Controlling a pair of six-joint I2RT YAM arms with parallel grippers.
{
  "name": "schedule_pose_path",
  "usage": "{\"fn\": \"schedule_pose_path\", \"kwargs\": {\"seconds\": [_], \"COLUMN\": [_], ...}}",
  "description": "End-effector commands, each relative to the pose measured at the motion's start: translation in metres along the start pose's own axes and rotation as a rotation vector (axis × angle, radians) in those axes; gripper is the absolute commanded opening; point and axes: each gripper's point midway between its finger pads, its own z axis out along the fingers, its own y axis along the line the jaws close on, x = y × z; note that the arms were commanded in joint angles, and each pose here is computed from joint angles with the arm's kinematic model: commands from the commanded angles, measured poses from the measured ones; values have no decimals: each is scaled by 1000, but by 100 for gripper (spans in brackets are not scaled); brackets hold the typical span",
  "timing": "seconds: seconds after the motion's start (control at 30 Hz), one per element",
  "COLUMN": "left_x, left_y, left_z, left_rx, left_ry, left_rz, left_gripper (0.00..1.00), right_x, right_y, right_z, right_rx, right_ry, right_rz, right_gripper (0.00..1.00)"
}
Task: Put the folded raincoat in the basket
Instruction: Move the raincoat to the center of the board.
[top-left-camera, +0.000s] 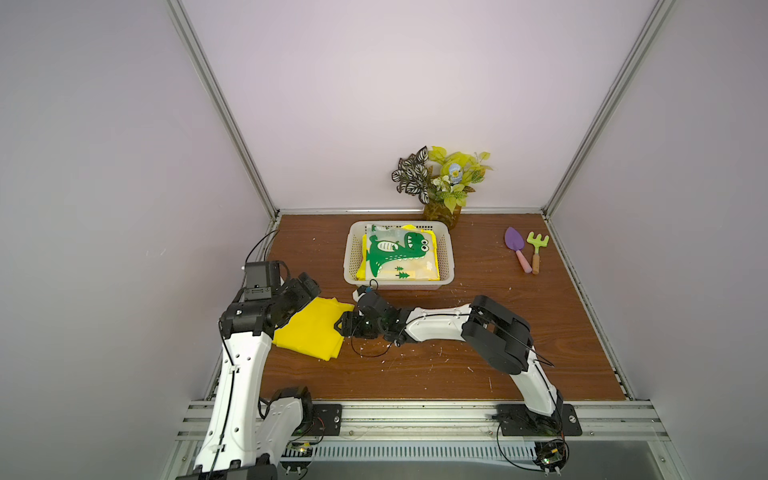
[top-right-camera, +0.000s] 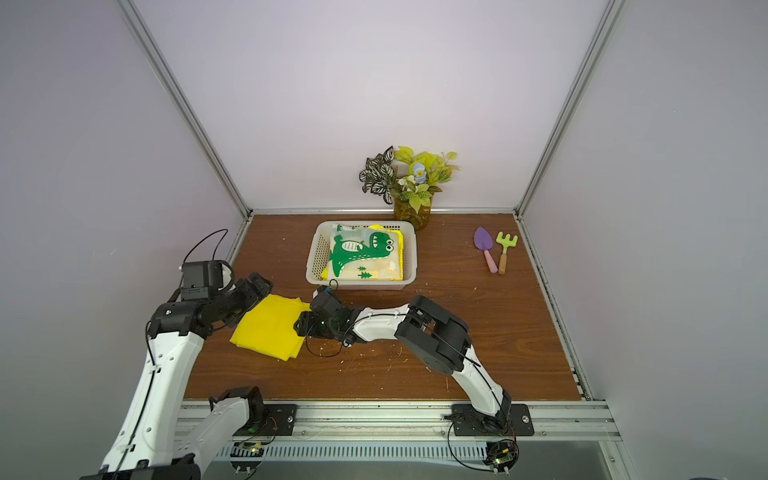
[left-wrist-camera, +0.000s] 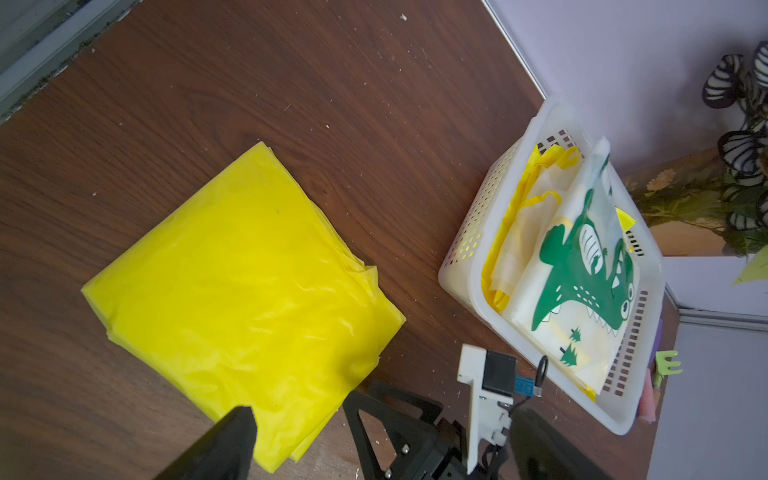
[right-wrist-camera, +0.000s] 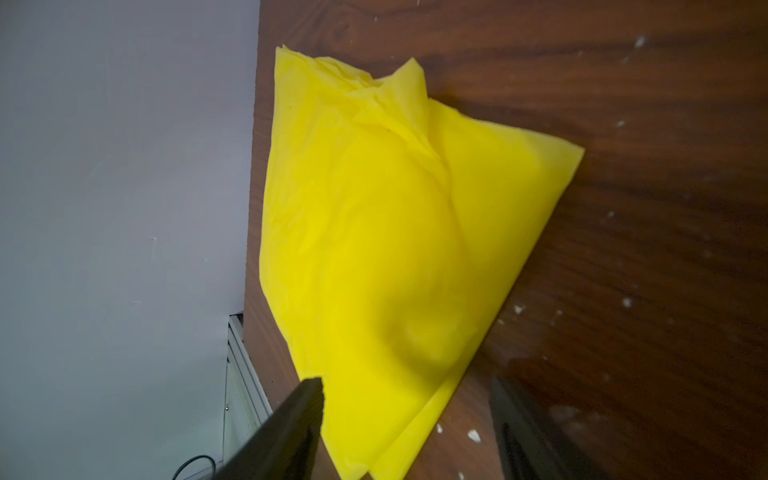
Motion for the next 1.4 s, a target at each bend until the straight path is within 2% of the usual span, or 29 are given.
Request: {"fn": "schedule_pose_path", "kwargs": {"seconds": [0.0,0.2,0.43,0.67,0.87,1.17,1.37], "left_x": [2,4,4,6,5,5,15], "left_y": [3,4,3,5,5,6,4], "left_z": [-5,-7,-8,-11,-10,-2,2], "left_rx": [6,10,16,22,16,0,27], "left_ry": [-12,-20,-20,-35,-31,1,46], "left_rz": [-14,-22,-17,-7,1,45,55], "left_gripper": [95,95,95,95,95,95,95], "right_x": [8,15,18,12,-5,-23,-16], "right_y": [-24,-39,-55,-59,-60,-81,-114], "right_z": [9,22,37,45,34,-25,-80], "right_rx": [97,137,201,253,296,348,416], "right_ry": [16,33,52,51,24,34,78], "right_rz": [25,59,72,31,-44,-139,-173], "right_gripper": [70,66,53,25,2,0,0]}}
